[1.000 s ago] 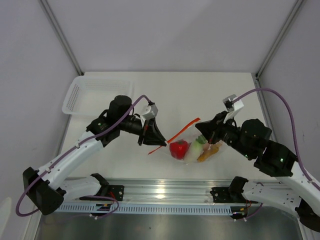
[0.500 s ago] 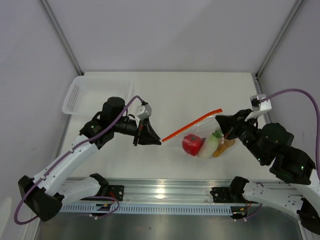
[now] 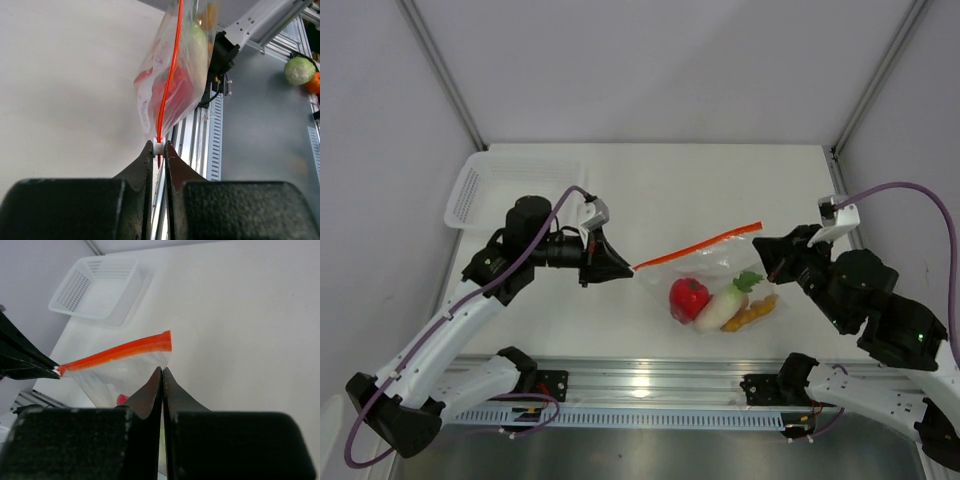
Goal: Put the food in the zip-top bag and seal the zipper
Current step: Zip the zipper food storage bag at the center of the board, then place the zipper food storage bag at the center of the board.
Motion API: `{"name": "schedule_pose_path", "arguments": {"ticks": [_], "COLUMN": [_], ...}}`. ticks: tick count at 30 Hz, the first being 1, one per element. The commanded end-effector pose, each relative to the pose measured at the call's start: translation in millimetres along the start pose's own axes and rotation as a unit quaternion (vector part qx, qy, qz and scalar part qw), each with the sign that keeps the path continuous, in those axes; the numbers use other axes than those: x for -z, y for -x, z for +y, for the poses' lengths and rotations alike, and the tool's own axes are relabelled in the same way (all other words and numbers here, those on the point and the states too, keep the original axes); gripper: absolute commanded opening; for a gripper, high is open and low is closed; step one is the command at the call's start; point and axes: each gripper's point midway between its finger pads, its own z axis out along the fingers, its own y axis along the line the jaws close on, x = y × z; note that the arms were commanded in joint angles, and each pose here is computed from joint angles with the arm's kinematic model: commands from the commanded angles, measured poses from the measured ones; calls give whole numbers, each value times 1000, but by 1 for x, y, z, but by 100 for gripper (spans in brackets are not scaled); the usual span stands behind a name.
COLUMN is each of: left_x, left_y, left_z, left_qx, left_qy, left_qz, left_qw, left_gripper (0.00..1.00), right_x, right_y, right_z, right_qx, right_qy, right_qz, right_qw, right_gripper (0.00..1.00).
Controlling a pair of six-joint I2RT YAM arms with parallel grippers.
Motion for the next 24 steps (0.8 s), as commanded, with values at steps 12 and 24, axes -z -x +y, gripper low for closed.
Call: {"name": "schedule_pose_path", "arguments": {"ticks": [12, 24], "left_x": [-3, -44], "left_y": [1, 14], "left_z": [74, 178], "left_qx": [159, 217], "left_qy": [191, 250], "left_qz": [4, 29], "left_qw": [969, 943], "left_gripper": [1, 1], "right_x": [-92, -194], "right_y": [-174, -173], "right_z": [16, -48], "right_qx": [-91, -119], "right_qy": [-26, -91], "right_qz": [192, 218], "right_qw": [977, 964], "right_gripper": [0, 0]}}
